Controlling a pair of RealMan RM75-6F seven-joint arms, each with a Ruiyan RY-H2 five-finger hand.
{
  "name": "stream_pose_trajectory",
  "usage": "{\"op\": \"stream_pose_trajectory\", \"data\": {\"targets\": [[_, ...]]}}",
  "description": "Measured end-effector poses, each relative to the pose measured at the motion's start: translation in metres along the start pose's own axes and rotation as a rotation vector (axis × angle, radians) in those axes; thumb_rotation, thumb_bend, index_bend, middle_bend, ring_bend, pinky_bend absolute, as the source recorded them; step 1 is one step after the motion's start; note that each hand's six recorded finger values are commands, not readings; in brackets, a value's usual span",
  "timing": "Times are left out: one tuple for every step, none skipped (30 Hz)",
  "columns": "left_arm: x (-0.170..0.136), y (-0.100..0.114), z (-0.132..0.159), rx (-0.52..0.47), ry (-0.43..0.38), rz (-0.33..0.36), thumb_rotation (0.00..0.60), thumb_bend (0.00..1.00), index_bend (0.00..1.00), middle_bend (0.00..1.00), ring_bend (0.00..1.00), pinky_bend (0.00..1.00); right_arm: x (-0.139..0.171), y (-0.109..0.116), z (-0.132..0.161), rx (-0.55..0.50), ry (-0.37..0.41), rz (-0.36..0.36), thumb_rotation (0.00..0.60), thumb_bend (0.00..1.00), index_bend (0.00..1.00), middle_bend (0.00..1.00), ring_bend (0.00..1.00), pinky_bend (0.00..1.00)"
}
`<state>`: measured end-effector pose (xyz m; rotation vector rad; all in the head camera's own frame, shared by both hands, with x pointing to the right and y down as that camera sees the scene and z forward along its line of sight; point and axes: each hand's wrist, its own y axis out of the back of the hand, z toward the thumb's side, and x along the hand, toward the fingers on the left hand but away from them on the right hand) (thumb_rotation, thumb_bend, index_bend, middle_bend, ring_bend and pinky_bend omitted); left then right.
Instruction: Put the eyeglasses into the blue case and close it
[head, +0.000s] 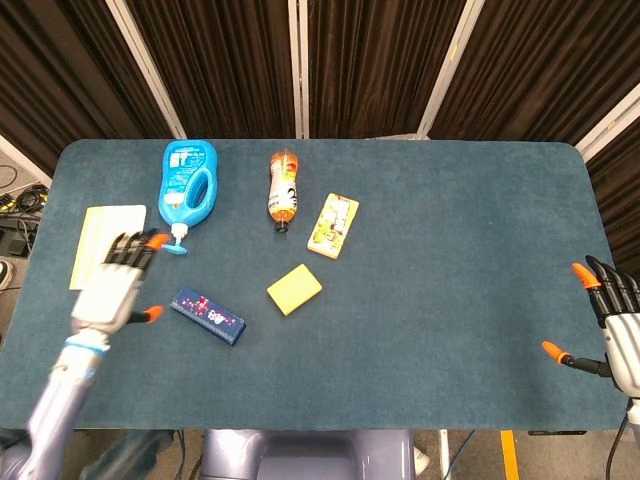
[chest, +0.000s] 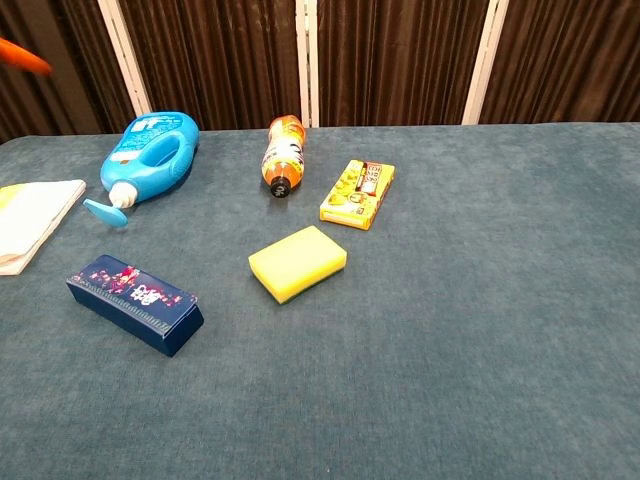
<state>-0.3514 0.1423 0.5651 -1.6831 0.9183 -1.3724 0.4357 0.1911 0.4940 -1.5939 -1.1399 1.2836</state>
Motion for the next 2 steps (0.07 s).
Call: {"op": "stream_pose_trajectory", "data": {"targets": [[-0.011, 0.006, -0.007, -0.001, 0.022, 0.021, 0.600, 0.00, 0.00, 0.00, 0.00, 0.00, 0.000, 0.000, 0.000, 0.000, 0.001, 0.000, 0.600, 0.00, 0.00, 0.00, 0.00, 0.00], [-0.025, 0.012, -0.017, -0.001, 0.049, 0.042, 0.600, 0.00, 0.00, 0.00, 0.00, 0.00, 0.000, 0.000, 0.000, -0.001, 0.001, -0.001, 0.600, 0.00, 0.00, 0.00, 0.00, 0.00]]}}
